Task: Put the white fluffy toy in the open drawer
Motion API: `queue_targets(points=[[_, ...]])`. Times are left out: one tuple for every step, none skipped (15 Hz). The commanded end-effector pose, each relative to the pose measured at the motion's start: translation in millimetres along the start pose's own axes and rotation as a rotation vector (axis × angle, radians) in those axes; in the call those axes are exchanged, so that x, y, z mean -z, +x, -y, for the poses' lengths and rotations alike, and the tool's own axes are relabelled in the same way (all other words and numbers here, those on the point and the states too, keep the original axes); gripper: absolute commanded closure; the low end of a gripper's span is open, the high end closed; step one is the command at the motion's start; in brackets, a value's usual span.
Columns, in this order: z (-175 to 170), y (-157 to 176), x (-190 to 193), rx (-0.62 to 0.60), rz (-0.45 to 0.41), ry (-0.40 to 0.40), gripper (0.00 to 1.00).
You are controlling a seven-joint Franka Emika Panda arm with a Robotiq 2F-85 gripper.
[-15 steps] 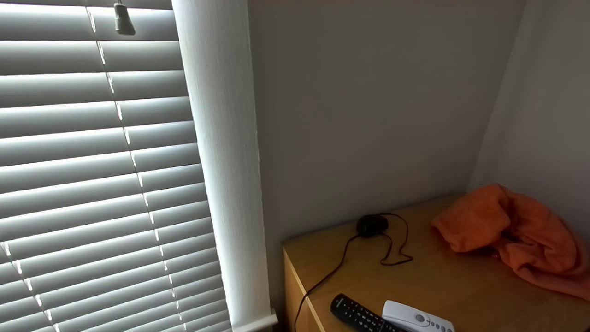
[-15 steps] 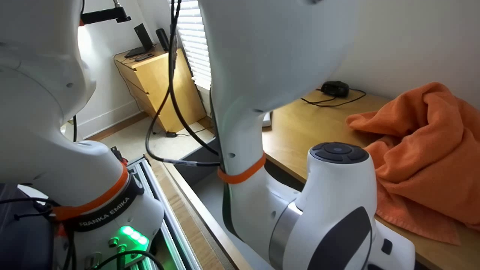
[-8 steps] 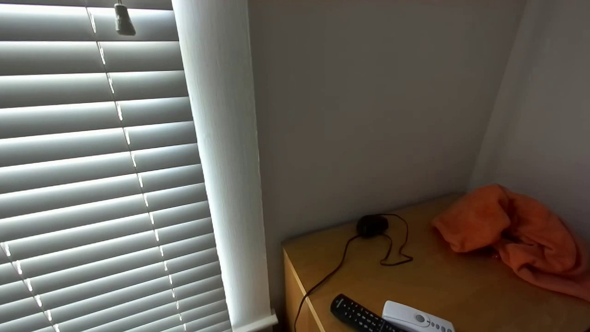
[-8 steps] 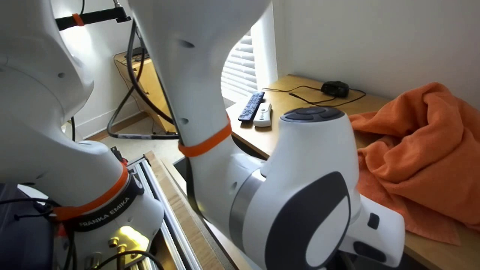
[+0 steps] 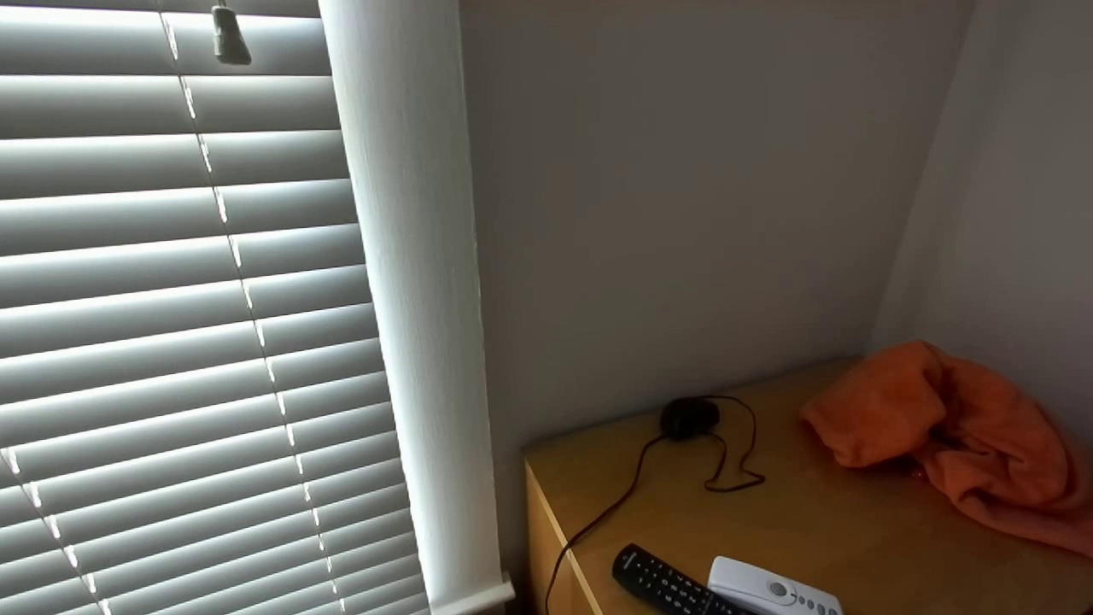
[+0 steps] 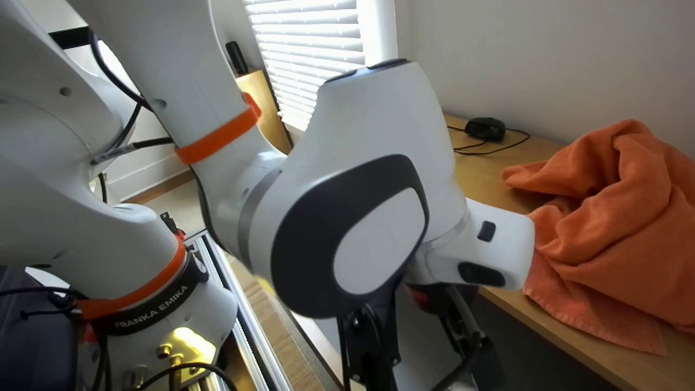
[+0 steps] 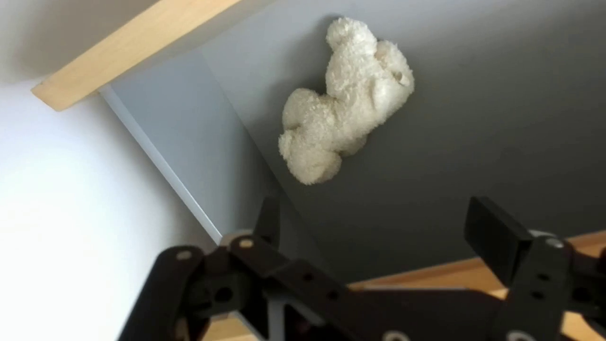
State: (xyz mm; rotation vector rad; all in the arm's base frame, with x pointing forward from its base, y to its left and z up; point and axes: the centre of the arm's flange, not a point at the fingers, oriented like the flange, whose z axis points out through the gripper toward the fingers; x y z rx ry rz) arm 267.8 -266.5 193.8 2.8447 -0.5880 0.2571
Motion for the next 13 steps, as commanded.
queue_targets(points=[[8,0,57,-0.022,-0.115,0.096,0.00],[10,3,61,-0.023,-0.151,0.116,0.00],[11,5,65,-0.023,-0.185,0.140,0.00],[13,7,68,-0.027,-0.219,0.156,0.00],[14,7,71,-0.028,-0.242,0.175,0.00],[15,6,75,-0.023,-0.263,0.199,0.00],[17,4,79,-0.019,-0.275,0.227,0.00],[18,2,83,-0.011,-0.273,0.249,0.00],[26,14,47,-0.005,-0.266,0.214,0.00],[27,13,48,-0.006,-0.268,0.219,0.00],[27,14,48,-0.006,-0.269,0.219,0.00],[27,15,48,-0.004,-0.269,0.219,0.00],[27,15,48,-0.003,-0.269,0.219,0.00]])
